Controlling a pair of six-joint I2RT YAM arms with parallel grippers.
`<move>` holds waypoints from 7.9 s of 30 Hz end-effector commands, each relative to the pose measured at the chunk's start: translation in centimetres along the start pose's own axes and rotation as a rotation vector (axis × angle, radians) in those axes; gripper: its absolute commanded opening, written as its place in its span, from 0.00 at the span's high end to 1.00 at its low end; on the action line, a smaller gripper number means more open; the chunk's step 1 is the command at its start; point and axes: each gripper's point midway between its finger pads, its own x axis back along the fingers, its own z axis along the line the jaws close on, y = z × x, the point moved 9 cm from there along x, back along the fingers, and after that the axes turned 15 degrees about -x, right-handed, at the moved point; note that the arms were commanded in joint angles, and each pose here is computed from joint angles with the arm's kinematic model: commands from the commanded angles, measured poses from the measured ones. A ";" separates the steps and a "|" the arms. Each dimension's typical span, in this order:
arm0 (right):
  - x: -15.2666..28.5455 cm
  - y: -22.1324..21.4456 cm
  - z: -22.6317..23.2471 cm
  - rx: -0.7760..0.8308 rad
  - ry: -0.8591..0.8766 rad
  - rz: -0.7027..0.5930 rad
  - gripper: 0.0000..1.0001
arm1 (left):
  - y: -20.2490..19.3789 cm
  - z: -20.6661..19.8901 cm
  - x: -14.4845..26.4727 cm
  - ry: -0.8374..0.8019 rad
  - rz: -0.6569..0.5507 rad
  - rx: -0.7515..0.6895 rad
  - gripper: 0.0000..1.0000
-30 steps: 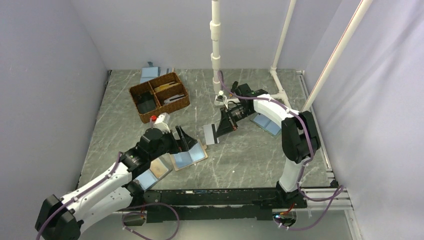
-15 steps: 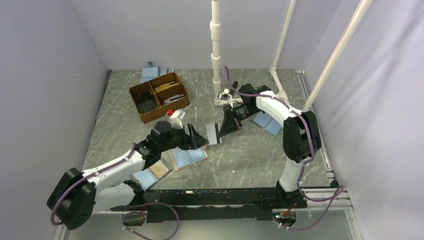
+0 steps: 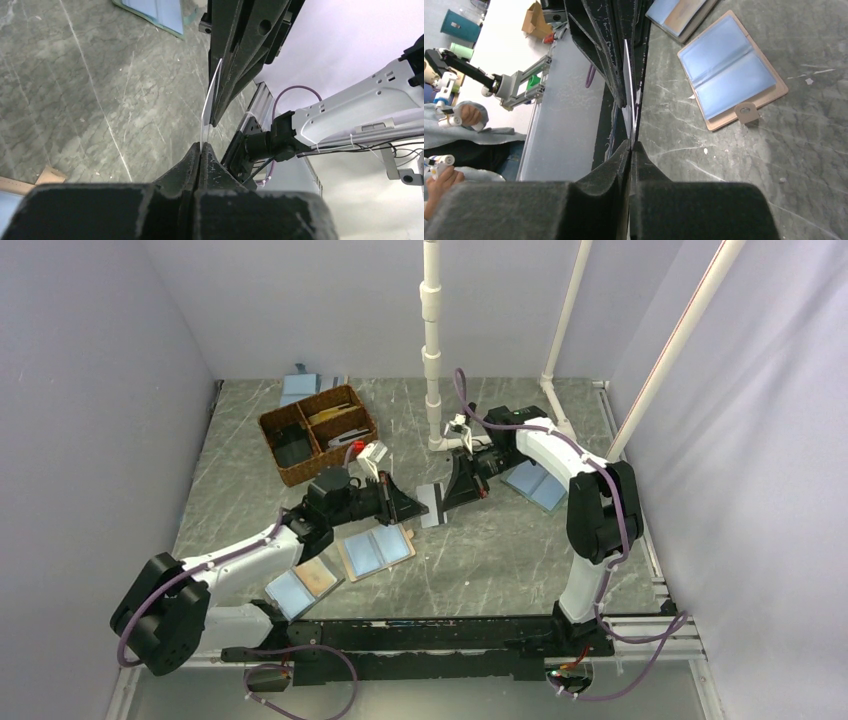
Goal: Take the credit cards out of the card holder
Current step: Place the credit card in the storage box, then move the card holder to the center of the board.
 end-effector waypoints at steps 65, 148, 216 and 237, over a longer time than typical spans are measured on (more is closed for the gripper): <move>5.6 -3.6 3.9 0.387 -0.684 -0.197 0.41 | 18.2 20.0 4.3 1.496 0.560 -0.500 1.00; 4.9 -6.0 4.6 0.414 -0.425 -0.205 0.00 | -3.3 2.4 9.4 0.499 0.233 0.198 0.24; 4.5 2.5 -8.6 0.444 -1.265 -0.173 1.00 | -7.5 2.1 13.1 0.734 0.148 0.315 0.19; 16.8 1.9 -4.4 0.351 -1.608 -0.429 0.42 | -2.7 0.6 12.6 0.706 0.167 0.143 0.16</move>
